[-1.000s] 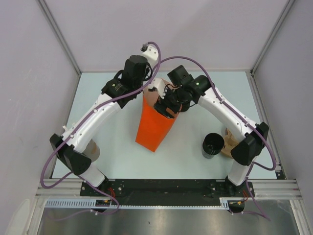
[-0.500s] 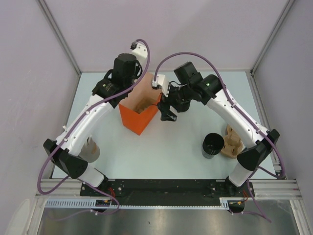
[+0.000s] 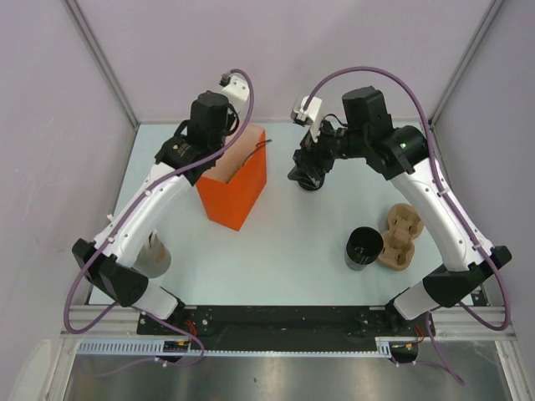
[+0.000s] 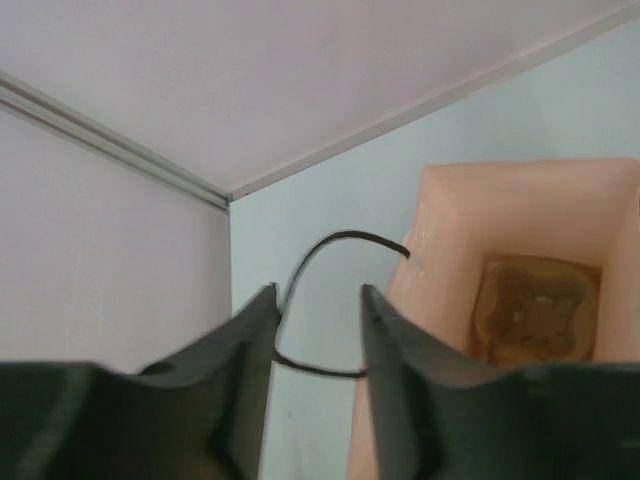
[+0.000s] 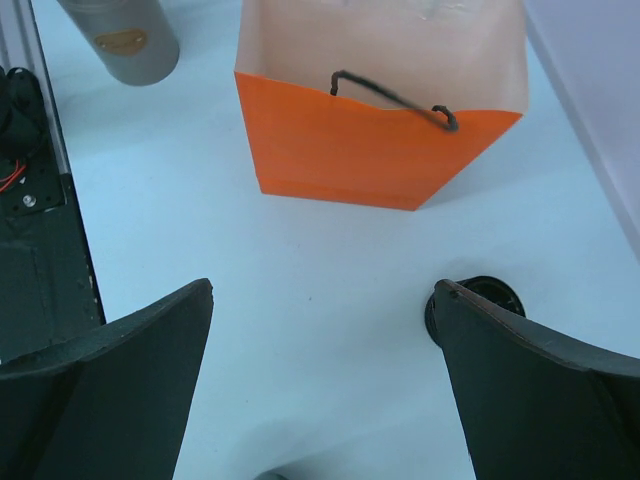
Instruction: Pack the takeout coffee
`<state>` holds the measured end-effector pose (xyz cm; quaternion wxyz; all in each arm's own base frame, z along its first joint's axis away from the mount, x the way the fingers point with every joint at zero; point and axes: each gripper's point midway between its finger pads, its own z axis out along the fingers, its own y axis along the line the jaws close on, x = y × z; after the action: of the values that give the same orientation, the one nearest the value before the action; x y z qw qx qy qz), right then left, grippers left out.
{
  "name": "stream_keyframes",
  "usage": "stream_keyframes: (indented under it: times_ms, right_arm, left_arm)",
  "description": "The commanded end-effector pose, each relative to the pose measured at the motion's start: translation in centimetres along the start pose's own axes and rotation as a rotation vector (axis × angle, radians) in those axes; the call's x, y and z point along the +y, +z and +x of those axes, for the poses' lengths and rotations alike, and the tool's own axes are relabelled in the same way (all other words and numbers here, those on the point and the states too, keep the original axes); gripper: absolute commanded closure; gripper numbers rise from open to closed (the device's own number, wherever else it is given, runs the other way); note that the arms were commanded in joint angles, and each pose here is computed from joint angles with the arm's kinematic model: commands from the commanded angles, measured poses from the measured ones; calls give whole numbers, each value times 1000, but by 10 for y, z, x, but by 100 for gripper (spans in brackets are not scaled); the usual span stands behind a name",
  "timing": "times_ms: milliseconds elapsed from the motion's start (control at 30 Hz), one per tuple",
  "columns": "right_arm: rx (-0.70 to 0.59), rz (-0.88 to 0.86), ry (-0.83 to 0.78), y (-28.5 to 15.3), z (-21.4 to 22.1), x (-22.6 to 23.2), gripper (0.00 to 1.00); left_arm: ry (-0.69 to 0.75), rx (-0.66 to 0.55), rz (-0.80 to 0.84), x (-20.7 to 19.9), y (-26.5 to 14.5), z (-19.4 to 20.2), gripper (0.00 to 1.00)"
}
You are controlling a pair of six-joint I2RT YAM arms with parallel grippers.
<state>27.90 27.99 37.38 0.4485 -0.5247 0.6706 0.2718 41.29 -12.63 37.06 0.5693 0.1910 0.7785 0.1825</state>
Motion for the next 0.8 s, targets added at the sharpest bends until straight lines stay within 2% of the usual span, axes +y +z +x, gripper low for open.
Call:
stream_keyframes:
  times_ms: [0,133,267,433,633,700,767]
  right_arm:
    - [-61,17,-11,-4,-10,-1,3]
    - [-60,29,-11,-2,-3,-6,3]
    - [-72,24,-10,1,0,-6,3]
    - [-92,92,16,3,1,-22,4]
    - [-120,102,49,-5,4,-32,4]
    - [-138,89,34,-4,0,-29,4]
    - [-161,87,-9,-3,-7,-28,4]
  left_arm:
    - [-29,-53,-45,25,-10,-11,48]
    - [-43,-59,-53,34,-11,-10,44]
    - [-65,-129,-11,38,-25,-24,41]
    - [-71,-249,142,26,-49,-45,37]
    - [-25,-306,313,-8,-69,-52,35]
    - [-14,-303,289,-8,-66,-51,35]
    - [-21,-271,193,7,-59,-45,35]
